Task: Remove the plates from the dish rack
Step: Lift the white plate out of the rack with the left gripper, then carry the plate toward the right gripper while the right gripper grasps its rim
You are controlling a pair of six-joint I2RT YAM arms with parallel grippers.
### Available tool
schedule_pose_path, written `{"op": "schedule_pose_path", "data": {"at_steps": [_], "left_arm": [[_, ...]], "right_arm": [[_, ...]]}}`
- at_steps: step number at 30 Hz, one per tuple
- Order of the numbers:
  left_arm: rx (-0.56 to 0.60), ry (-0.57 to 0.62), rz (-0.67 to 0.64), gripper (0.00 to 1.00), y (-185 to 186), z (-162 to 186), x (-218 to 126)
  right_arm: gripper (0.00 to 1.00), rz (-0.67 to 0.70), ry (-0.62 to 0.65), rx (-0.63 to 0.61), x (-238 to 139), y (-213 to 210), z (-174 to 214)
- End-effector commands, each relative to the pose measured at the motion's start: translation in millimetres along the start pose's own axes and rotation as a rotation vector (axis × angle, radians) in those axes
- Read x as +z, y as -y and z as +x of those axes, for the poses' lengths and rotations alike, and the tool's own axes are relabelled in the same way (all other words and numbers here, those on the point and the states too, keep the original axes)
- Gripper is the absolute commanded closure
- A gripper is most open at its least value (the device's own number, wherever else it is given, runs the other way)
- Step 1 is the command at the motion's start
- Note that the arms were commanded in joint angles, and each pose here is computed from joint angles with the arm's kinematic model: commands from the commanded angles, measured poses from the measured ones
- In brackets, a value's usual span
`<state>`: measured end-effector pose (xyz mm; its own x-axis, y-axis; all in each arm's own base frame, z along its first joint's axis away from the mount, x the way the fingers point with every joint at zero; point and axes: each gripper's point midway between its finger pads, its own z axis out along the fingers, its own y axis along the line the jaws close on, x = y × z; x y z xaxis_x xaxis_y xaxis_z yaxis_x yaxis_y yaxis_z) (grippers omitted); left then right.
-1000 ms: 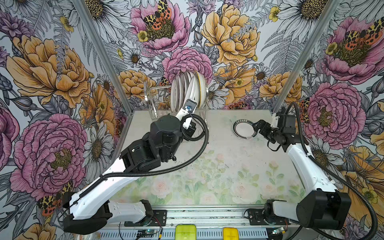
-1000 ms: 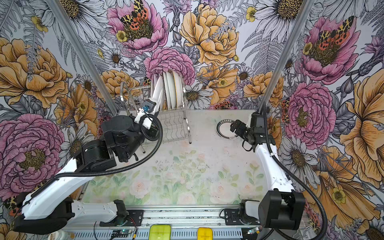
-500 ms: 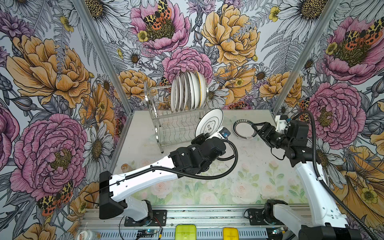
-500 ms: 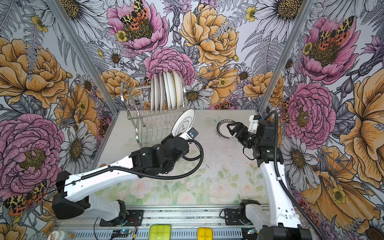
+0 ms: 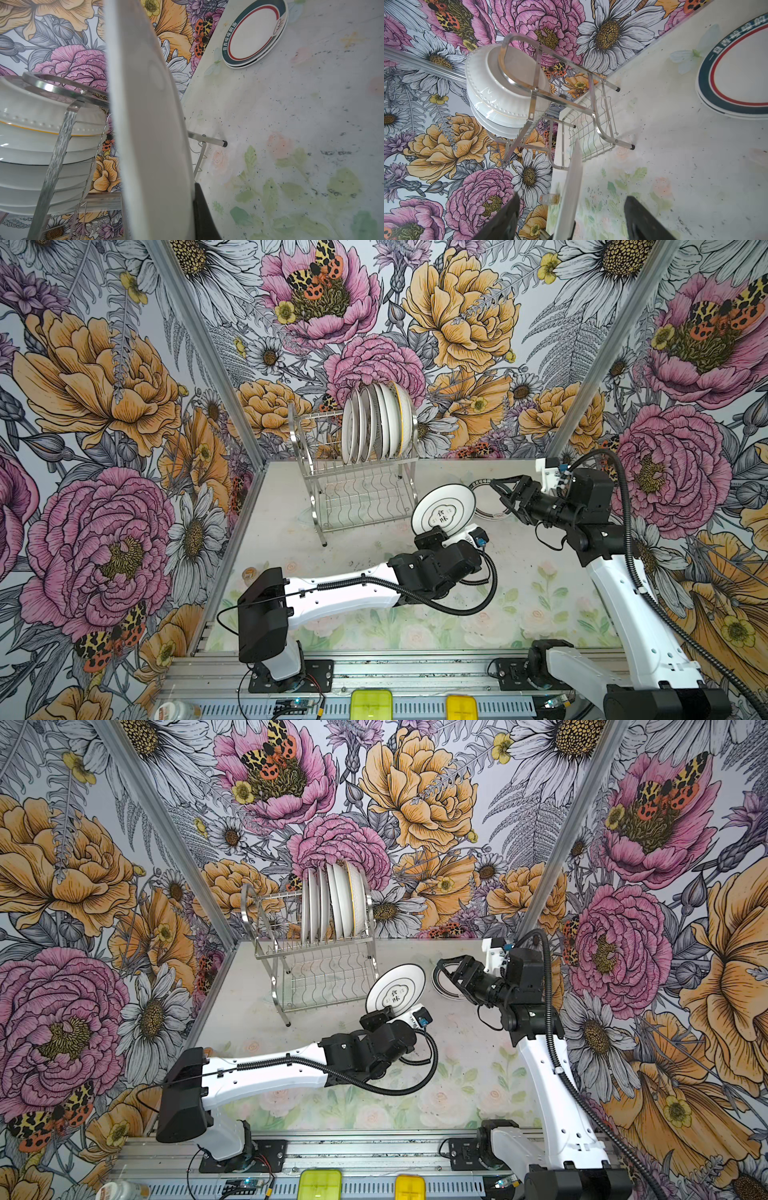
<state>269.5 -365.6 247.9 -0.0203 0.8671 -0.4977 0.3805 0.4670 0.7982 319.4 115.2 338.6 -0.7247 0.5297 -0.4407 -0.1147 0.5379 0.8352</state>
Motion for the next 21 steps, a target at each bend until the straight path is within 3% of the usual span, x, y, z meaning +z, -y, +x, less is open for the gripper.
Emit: {"op": "schedule_pose_path", "data": {"at_steps": [1, 11, 21], "left_arm": [[-0.029, 0.053, -0.123, 1.0, -19, -18, 4], [0.074, 0.033, -0.141, 1.0, -9, -22, 33], [0.083, 0.023, -0.177, 1.0, -22, -29, 44]], "right_arm": [[0.21, -0.037, -0.018, -0.032, 9, -16, -3], [0.27, 0.022, -0.096, -0.044, 45, 10, 4], [0.32, 0.095, -0.093, -0.056, 50, 34, 7]]}}
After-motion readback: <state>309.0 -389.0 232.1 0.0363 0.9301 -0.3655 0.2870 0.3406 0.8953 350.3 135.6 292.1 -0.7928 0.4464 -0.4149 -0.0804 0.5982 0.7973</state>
